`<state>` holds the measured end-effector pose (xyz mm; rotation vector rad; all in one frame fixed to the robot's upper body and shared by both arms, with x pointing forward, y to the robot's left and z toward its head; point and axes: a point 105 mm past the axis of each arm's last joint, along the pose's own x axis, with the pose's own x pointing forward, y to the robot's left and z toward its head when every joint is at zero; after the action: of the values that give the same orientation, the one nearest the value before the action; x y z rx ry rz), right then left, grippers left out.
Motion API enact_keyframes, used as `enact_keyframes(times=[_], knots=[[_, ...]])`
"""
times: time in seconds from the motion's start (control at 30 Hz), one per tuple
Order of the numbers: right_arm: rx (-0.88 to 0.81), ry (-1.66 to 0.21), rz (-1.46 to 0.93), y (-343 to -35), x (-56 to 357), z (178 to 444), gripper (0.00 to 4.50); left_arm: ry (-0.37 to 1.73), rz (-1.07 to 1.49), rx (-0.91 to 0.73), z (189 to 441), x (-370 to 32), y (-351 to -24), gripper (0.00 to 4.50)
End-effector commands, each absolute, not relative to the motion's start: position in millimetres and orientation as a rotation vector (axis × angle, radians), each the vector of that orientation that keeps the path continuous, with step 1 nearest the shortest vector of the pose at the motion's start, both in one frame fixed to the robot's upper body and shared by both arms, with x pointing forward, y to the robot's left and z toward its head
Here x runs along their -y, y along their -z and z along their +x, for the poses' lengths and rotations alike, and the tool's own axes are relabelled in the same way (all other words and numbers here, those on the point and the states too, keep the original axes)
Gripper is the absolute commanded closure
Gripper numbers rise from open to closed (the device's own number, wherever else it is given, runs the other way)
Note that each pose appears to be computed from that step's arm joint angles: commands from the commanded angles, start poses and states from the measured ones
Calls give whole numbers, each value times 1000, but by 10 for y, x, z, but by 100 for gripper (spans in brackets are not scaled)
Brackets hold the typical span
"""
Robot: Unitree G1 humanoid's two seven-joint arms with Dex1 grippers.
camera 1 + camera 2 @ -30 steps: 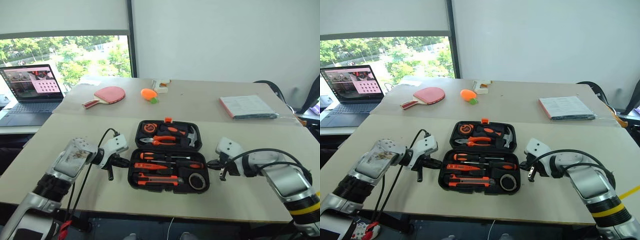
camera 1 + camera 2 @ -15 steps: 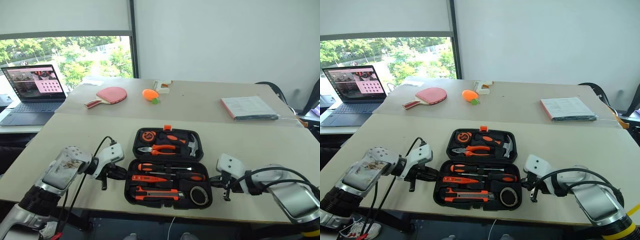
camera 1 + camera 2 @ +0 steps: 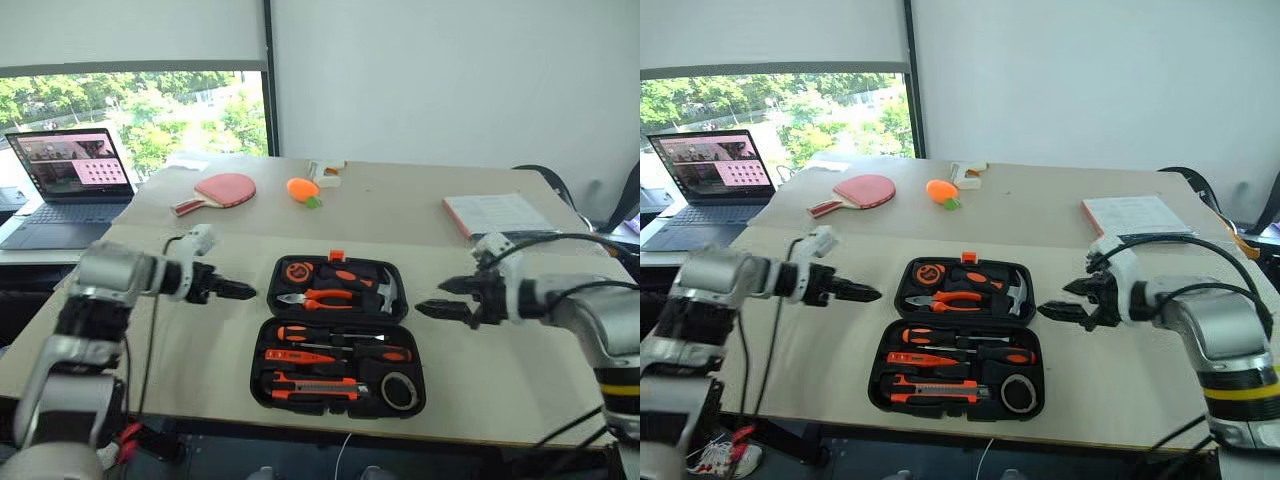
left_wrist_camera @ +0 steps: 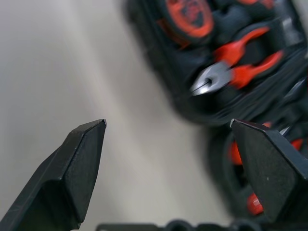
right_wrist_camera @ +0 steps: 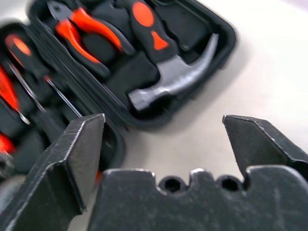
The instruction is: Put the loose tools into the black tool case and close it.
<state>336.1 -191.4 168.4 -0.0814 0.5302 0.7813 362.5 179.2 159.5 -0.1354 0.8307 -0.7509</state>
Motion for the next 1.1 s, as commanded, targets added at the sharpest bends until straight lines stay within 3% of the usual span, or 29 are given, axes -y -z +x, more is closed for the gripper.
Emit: enact_keyframes(times=[0.03,0.3,0.37,0.4,0.53,1.1], knots=[[-556,-732,0,-1701,1900,3478,8,710,-150,-848,3667,-1680,-1635,0],[-593,-676,88,-1642,1825,3628,8,619,-76,-839,3791,-1733,-1494,0],[-594,-673,93,-1637,1820,3634,32,620,-70,-834,3786,-1757,-1491,0],[-596,-672,93,-1626,1817,3635,74,622,-69,-830,3787,-1757,-1487,55],[-607,-666,92,-1587,1809,3634,209,632,-69,-833,3798,-1708,-1440,186],[-640,-682,110,-1517,1700,3646,209,659,-88,-889,3756,-1540,-1257,186]])
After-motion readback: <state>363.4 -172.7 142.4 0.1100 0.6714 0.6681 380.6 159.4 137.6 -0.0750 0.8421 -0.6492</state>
